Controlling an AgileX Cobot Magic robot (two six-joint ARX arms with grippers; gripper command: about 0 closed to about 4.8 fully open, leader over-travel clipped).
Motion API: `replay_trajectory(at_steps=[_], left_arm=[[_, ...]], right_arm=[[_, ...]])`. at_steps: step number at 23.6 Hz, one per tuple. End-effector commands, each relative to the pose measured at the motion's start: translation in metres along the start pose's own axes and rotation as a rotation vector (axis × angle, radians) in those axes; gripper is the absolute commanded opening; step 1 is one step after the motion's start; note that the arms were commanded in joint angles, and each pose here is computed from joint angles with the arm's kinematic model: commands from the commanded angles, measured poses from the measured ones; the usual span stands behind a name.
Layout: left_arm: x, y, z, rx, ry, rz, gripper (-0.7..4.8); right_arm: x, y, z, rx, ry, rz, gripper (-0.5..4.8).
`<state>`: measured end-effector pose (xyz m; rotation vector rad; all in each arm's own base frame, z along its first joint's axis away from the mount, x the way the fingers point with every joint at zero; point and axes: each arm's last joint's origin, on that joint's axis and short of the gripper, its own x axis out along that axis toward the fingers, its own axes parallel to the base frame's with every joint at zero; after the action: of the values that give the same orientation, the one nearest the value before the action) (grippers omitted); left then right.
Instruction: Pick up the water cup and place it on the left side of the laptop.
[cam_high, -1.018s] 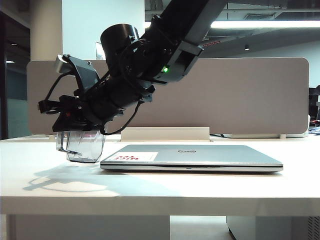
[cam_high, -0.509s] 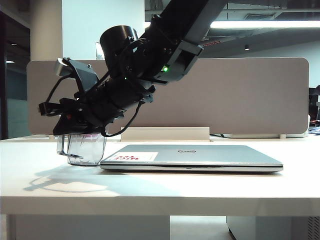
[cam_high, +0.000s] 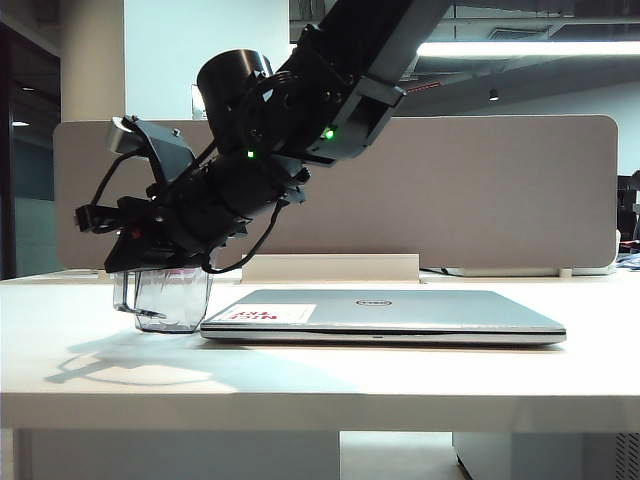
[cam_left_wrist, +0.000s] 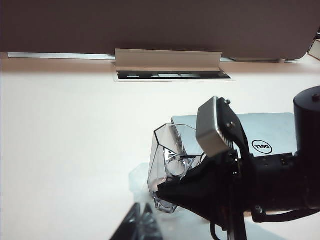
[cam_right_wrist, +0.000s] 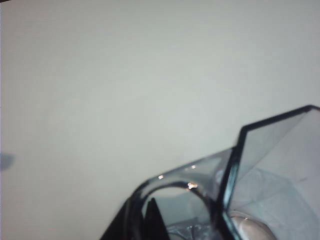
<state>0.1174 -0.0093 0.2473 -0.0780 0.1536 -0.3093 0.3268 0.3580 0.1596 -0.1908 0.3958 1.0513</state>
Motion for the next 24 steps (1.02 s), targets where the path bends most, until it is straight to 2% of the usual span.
replay_trajectory(at_steps=[1, 9, 13, 17, 19, 20, 21, 24], left_arm=[[-0.0007, -0.0005, 0.0033, 0.010, -0.016, -0.002, -0.06], [-0.0007, -0.0005, 0.0033, 0.009, -0.016, -0.002, -0.06], [-0.0007, -0.0005, 0.0033, 0.009, -0.016, -0.002, -0.06], [-0.0007, -0.0005, 0.0032, 0.009, -0.015, -0.002, -0.06], [-0.0007, -0.0005, 0.0032, 0.009, -0.015, -0.002, -0.06], [-0.0007, -0.0005, 0.0032, 0.009, -0.016, -0.002, -0.06], [-0.0007, -0.0005, 0.0032, 0.009, -0.015, -0.002, -0.06], [-0.0007, -0.0005, 0.0032, 0.009, -0.015, -0.002, -0.06]], right_arm=[[-0.0003, 0.0021, -0.0012, 0.015, 0.023, 0.011, 0.59], [-0.0003, 0.0023, -0.0015, 0.019, 0.026, 0.012, 0.61], [-0.0001, 0.0028, -0.0015, 0.019, 0.027, 0.013, 1.27], [-0.0002, 0.0030, -0.0014, 0.021, 0.027, 0.013, 1.29], [-0.0003, 0.0032, -0.0017, 0.022, 0.032, 0.014, 1.66], [-0.0007, 0.0033, -0.0021, 0.025, 0.041, 0.015, 2.14], [-0.0007, 0.0032, -0.0029, 0.026, 0.048, 0.015, 2.30], [-0.0010, 0.0035, -0.0055, 0.033, 0.076, 0.016, 2.35]])
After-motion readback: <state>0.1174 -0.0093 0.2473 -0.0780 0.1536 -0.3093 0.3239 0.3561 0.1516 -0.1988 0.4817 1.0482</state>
